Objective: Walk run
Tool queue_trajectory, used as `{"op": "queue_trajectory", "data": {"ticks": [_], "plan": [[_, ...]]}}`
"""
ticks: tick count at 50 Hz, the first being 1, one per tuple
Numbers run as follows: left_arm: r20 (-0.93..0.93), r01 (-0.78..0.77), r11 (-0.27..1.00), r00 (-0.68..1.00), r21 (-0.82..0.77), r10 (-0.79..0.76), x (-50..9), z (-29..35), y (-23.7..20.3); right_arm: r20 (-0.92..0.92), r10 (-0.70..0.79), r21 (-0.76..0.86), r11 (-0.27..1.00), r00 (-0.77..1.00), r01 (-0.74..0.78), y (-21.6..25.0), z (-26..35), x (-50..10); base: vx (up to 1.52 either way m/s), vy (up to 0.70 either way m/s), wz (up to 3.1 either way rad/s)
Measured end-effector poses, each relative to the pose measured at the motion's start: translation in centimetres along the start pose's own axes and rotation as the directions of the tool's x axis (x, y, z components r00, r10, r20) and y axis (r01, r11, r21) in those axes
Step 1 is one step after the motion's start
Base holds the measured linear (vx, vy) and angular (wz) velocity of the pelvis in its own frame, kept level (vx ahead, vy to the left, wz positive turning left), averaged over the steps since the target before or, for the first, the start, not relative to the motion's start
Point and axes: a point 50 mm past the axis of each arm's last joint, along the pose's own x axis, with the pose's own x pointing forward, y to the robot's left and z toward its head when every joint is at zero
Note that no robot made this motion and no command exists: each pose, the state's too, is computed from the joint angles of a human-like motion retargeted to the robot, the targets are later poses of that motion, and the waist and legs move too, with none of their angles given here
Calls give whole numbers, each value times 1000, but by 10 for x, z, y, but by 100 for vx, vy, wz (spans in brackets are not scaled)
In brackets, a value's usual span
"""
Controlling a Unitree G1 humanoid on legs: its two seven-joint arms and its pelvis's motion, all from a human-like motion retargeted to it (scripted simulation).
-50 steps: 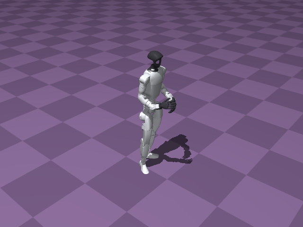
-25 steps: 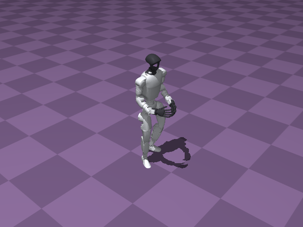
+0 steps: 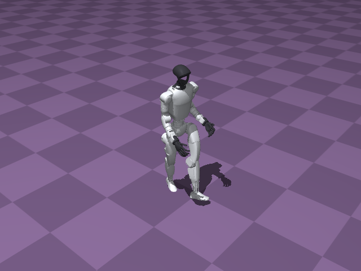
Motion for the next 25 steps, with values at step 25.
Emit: {"op": "queue_trajectory", "data": {"ticks": [25], "plan": [[50,-8,999,999,34,6,10,17,9,-974,-86,-176,870,210,-460,-28,-181,-230,66,-8,12]]}}
